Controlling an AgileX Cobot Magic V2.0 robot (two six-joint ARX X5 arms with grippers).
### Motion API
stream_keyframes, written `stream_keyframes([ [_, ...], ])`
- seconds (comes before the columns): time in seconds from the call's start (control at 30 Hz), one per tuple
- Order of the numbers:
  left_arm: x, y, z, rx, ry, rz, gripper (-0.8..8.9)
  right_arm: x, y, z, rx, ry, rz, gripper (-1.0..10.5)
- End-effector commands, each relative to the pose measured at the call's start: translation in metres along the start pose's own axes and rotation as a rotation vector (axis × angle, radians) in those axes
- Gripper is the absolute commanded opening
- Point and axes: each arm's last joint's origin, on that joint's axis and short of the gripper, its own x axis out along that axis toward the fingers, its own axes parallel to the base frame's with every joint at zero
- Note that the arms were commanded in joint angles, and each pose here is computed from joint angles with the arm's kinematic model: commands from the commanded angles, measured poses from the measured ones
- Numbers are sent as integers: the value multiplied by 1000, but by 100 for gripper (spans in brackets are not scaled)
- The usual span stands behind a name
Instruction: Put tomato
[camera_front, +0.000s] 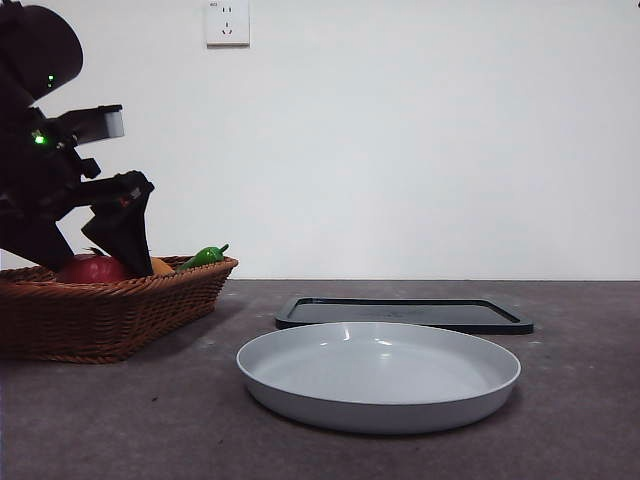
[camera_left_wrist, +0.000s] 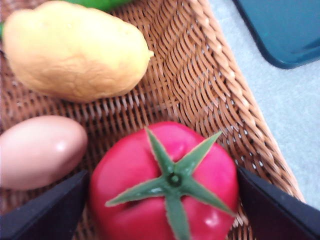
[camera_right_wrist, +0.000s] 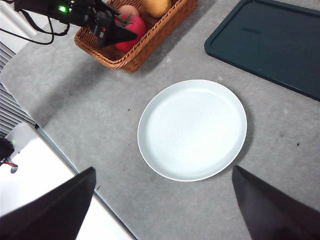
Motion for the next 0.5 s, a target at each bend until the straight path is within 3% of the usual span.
stream_keyframes([
  [0.03, 8, 0, 0, 7, 23, -1, 466, -2, 2, 4, -13, -11, 3, 433],
  [0.3, 7, 0, 0, 2, 26, -1, 305, -2, 2, 4, -14, -11, 3, 433],
  [0.5, -7, -1, 9, -9, -26, 5, 303, -2, 2, 4, -14, -12, 3, 433],
])
